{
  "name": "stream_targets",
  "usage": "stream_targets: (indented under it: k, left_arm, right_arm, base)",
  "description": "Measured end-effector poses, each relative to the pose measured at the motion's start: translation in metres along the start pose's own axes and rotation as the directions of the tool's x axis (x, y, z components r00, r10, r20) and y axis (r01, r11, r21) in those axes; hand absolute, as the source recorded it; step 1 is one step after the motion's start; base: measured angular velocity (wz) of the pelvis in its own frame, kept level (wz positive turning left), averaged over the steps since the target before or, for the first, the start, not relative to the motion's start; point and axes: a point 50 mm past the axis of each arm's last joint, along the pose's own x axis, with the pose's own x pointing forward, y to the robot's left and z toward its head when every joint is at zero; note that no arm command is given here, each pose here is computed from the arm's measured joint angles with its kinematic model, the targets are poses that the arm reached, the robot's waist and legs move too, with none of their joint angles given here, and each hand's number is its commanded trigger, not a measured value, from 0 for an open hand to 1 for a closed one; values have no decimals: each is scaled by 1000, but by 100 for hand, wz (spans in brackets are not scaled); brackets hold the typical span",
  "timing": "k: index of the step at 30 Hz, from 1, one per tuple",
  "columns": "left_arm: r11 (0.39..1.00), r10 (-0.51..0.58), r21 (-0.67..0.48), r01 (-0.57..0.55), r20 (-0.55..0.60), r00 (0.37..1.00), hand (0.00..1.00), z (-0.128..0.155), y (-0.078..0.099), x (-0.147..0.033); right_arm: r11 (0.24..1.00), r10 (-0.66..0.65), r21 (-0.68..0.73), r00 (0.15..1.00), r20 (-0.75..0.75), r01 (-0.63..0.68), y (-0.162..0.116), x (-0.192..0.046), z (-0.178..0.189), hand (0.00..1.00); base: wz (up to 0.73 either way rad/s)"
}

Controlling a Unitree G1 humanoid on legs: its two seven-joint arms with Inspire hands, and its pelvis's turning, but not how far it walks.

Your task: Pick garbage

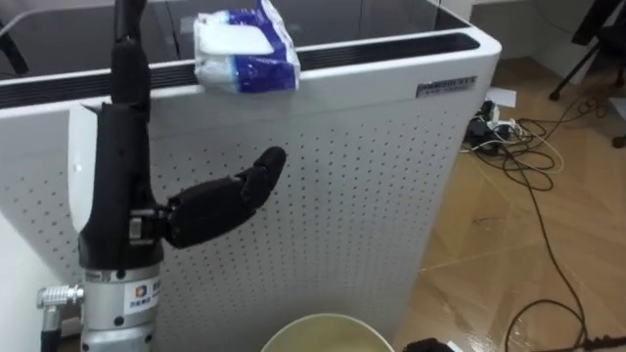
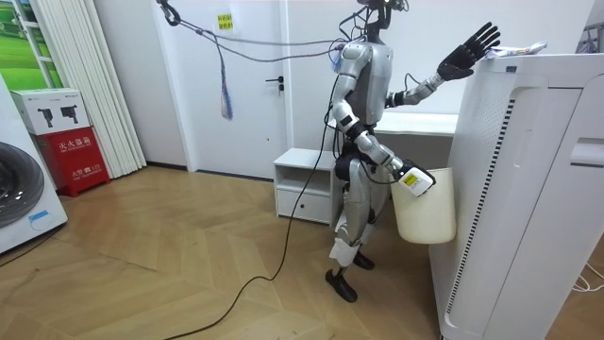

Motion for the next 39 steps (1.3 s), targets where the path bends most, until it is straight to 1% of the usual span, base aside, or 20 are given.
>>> stream_targets:
  k: [3,9,13,16,17,19,25,27,32,35,39]
  left_arm:
    - [1000,-9,29,8,30,999,0,4,0,2]
    - [999,-5,34,3,59,998,0,9,2,5]
    - [996,-12,92,3,99,995,0,13,7,7]
    - [985,-27,175,5,122,992,0,11,12,8]
    - [977,-35,214,7,129,991,0,11,14,8]
    - [967,-43,255,6,139,989,0,10,16,8]
    - [929,-86,368,31,133,987,0,7,15,8]
    - [904,-117,425,53,125,985,0,4,17,9]
    - [852,-163,516,89,99,982,0,0,18,9]
    - [828,-197,549,114,94,976,0,-1,19,8]
    - [816,-218,563,135,81,973,0,-3,20,6]
  right_arm:
    - [1000,21,-19,1000,-4,-21,0,0,0,100]
    - [995,49,-85,998,-25,-51,-1,-1,0,100]
    - [994,57,-88,998,-27,-59,-1,-2,0,100]
    - [994,66,-91,998,-24,-68,-1,-2,0,100]
    - [993,70,-92,997,-25,-72,-1,-2,0,100]
    - [992,82,-92,996,-31,-85,0,-2,0,100]
    - [981,120,-145,992,-49,-126,-2,-4,3,100]
    - [978,133,-157,990,-50,-139,0,-4,5,100]
    - [970,147,-188,987,-60,-156,0,-5,6,100]
    - [969,154,-188,986,-61,-163,0,-5,6,100]
    - [968,158,-186,986,-61,-166,0,-5,7,100]
  base:
    - [-4]
    - [-2]
    - [-1]
    - [-4]
    - [0]
    - [0]
    - [-1]
    - [-5]
    - [0]
    - [0]
    - [0]
